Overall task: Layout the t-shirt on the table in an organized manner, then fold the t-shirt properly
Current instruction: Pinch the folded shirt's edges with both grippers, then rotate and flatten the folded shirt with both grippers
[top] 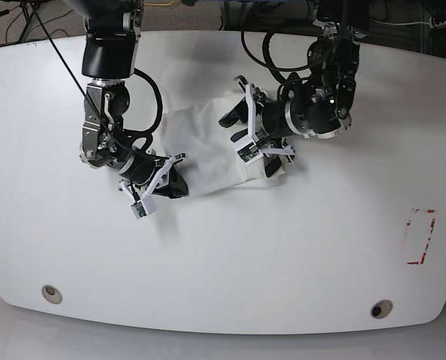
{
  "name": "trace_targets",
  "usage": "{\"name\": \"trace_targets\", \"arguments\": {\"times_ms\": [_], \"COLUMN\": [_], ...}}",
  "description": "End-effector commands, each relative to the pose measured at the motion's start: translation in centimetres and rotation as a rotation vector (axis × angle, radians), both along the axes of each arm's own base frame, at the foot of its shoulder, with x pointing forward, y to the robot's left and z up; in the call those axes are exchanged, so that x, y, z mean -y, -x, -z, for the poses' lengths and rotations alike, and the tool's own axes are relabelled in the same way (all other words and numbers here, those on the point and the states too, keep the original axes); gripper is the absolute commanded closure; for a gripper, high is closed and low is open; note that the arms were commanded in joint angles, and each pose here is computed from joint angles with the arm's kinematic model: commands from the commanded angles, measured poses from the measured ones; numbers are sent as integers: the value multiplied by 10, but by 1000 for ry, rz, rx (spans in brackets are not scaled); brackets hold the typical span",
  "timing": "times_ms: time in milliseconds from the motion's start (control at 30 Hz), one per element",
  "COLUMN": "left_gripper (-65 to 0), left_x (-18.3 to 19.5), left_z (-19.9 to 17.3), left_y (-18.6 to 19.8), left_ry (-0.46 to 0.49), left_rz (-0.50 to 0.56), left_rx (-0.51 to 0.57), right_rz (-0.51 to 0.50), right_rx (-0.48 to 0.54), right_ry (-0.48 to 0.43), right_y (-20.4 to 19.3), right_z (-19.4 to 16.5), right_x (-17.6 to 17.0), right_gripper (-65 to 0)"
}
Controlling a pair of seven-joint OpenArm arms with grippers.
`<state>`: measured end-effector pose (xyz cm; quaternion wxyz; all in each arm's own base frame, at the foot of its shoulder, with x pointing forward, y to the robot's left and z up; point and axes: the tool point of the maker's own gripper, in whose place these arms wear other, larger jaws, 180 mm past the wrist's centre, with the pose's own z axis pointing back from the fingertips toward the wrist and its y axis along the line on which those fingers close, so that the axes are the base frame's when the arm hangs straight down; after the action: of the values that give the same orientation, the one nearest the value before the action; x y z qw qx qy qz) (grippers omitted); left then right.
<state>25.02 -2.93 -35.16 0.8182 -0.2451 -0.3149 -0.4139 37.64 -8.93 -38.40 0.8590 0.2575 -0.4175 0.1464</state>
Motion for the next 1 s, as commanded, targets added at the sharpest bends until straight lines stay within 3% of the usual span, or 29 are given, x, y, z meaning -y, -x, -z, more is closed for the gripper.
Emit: {"name": "trace_targets", "arguments": {"times_ms": [0,133,367,600,967], "left_gripper": [-204,-204,-204,-204,-206], "left_x": [-1,-12,-48,-83,-88], "left_z": [5,29,49,47,30], "left_y": [-6,-2,-10,-23,-64], "left_ry": [1,-39,-131,-216,-245], "left_rz": [-7,-17,-26,-31,-35], "left_rx": [-6,-75,-107,-72,-7], "right_rz": [-9,-20,1,-7,13], "right_rx": [39,32,-2,-19,-20], "right_ry": [-28,-30,-22,8,24], "right_y": [-11,-7,15,44,95], "right_z": [-8,5,28,37,36], "right_x": [-4,-3,13,23,31], "right_gripper": [-71,-68,-67,-67,-67]}}
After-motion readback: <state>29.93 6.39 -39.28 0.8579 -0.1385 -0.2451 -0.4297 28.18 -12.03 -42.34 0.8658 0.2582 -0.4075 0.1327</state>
